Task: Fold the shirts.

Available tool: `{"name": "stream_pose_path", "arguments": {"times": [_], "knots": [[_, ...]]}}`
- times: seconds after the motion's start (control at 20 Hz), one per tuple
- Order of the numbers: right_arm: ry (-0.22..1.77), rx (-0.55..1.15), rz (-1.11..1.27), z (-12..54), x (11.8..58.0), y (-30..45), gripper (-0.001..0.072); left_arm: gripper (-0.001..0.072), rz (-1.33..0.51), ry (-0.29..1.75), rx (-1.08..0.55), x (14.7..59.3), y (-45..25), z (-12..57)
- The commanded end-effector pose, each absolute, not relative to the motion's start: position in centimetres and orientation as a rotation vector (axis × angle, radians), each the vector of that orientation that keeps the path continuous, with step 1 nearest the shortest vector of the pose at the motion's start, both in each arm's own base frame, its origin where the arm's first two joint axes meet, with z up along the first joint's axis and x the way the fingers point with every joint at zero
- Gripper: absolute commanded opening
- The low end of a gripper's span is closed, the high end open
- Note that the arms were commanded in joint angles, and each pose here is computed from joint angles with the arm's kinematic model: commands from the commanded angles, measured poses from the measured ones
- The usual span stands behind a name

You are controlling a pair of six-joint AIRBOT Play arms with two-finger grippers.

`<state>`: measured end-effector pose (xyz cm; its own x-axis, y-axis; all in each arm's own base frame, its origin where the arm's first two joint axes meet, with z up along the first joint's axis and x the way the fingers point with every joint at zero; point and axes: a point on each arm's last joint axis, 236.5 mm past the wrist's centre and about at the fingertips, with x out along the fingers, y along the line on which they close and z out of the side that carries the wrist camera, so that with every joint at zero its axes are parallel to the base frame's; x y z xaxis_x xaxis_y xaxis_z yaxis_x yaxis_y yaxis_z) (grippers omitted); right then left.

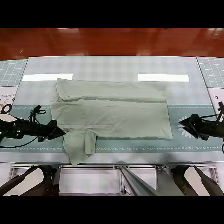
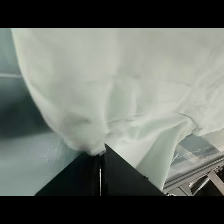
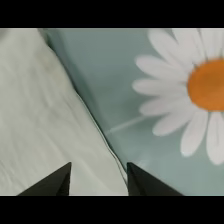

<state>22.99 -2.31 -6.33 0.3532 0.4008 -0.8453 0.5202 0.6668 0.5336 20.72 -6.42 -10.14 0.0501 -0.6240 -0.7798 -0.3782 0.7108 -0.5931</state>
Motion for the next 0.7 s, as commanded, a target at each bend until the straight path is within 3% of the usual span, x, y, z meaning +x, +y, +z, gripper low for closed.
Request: {"name": "stream_pose_path", "arguments": {"times": [0.0,0.35,0.55,0.6,0.65], "knots": [[1.469,0.927,-0.066,-9.1,19.6,-0.6,0.0406,0.0015,-0.238,1.564,-0.835,20.9,-6.5,-9.9],[1.514,1.080,0.052,-10.1,20.8,2.2,0.0406,0.0015,-0.226,1.550,-0.831,21.2,-6.3,-10.1],[1.551,1.068,0.171,-10.8,21.8,5.0,0.0405,0.0015,-0.223,1.548,-0.830,21.3,-6.3,-10.1],[1.542,1.062,0.182,-10.9,22.6,5.4,0.0369,0.0015,-0.224,1.548,-0.831,21.3,-6.3,-10.1],[1.528,1.043,0.207,-10.6,23.2,5.7,0.0207,0.0015,-0.224,1.549,-0.830,21.3,-6.3,-10.1]]}}
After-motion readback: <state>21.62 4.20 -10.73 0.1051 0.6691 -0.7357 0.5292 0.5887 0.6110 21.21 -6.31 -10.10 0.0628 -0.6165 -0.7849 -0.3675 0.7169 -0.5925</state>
